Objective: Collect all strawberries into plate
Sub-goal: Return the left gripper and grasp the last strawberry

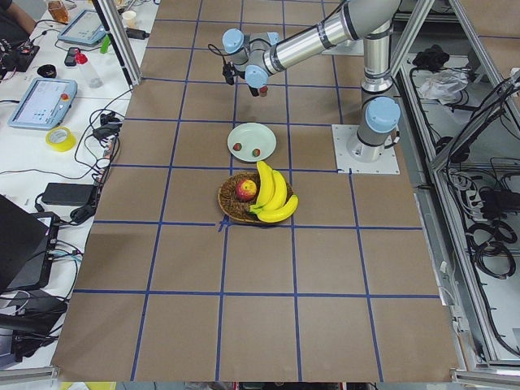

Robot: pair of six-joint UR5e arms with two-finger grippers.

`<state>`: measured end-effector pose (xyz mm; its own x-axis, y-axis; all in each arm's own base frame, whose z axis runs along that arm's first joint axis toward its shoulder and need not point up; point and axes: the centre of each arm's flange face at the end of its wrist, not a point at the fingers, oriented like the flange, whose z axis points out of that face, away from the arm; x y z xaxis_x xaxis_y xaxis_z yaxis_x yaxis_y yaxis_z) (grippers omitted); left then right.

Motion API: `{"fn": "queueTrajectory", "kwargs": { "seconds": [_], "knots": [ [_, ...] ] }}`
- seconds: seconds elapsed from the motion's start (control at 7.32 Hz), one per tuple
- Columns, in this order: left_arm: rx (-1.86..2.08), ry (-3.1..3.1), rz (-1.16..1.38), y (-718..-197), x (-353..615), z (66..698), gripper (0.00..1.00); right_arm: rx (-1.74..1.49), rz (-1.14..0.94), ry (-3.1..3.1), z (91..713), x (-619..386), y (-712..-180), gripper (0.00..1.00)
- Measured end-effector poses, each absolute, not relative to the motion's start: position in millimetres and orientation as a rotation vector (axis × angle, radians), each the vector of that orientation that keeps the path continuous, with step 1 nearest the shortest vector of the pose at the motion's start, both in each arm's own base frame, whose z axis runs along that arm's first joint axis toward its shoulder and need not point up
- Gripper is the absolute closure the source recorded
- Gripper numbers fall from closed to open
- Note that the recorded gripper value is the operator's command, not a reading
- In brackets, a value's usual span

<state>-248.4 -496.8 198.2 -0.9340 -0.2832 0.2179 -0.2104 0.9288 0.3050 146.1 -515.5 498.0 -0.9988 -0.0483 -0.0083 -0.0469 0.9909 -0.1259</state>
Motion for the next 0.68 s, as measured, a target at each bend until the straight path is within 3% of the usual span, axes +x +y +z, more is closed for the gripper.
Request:
{"fn": "queueTrajectory", "kwargs": {
  "seconds": [0.27, 0.41, 0.55, 0.68],
  "knots": [
    [0.442, -2.799, -0.434, -480.5, -270.7, 173.9, 0.16, -0.061, -0.19, 3.126, 498.3, 142.0, -515.0, 0.0],
    [0.47, -2.785, -0.45, -478.0, -276.3, 166.5, 0.48, -0.057, -0.187, 3.127, 497.7, 140.6, -515.3, 0.0],
    [0.483, -2.779, -0.466, -477.0, -279.0, 160.6, 0.88, -0.055, -0.182, 3.128, 497.8, 140.0, -514.8, 0.0],
    [0.488, -2.776, -0.477, -476.1, -280.5, 157.2, 1.0, -0.056, -0.177, 3.128, 498.0, 139.9, -513.6, 0.0]
  ]
}}
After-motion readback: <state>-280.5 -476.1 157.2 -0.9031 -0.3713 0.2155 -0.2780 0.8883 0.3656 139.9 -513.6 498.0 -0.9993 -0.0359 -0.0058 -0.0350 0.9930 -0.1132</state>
